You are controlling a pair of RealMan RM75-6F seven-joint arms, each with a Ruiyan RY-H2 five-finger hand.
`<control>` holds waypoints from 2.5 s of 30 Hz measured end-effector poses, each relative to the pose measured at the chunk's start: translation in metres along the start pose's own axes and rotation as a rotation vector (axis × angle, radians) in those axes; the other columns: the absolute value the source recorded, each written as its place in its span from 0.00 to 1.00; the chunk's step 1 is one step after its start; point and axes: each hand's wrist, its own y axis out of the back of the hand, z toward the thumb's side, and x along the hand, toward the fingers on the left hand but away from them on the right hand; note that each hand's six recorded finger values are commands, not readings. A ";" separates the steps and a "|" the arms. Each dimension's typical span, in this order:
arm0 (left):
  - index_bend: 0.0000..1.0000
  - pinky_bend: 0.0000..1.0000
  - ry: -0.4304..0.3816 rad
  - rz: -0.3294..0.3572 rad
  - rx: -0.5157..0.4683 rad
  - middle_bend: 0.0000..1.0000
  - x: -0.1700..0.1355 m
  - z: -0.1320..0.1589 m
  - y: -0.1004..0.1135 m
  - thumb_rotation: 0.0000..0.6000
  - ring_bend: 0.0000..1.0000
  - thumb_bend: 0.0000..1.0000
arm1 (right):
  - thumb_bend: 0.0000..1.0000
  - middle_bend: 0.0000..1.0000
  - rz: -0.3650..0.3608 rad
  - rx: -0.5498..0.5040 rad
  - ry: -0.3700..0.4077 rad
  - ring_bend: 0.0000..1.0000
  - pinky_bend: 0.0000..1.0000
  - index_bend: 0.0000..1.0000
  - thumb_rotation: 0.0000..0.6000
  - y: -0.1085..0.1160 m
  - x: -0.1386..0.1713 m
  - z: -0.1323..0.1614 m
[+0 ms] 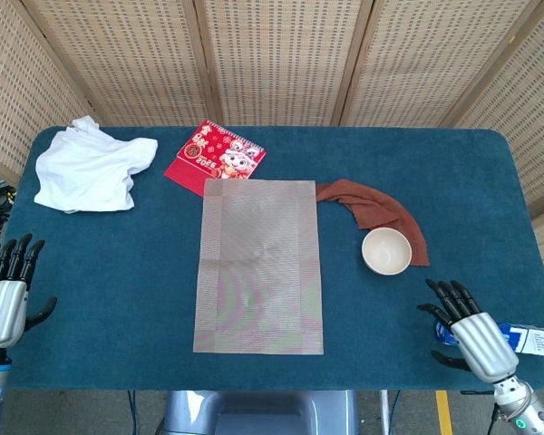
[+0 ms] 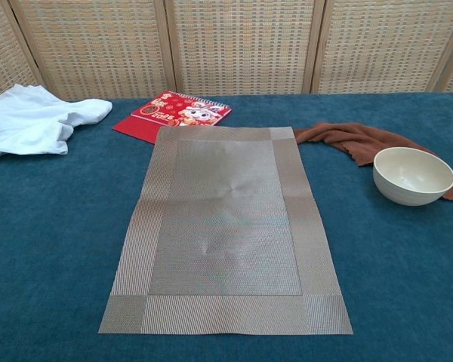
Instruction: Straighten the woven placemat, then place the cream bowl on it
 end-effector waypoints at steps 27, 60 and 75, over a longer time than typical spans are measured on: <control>0.06 0.00 0.045 0.005 0.003 0.00 0.005 -0.012 0.001 1.00 0.00 0.22 | 0.31 0.01 0.118 -0.090 0.213 0.00 0.00 0.36 1.00 -0.090 -0.043 0.085; 0.06 0.00 0.072 -0.008 0.004 0.00 0.011 -0.019 -0.002 1.00 0.00 0.22 | 0.33 0.01 0.090 -0.197 0.248 0.00 0.00 0.36 1.00 -0.125 -0.076 0.116; 0.06 0.00 0.100 -0.012 0.002 0.00 0.015 -0.025 -0.003 1.00 0.00 0.22 | 0.33 0.00 0.098 -0.216 0.238 0.00 0.00 0.35 1.00 -0.133 -0.091 0.119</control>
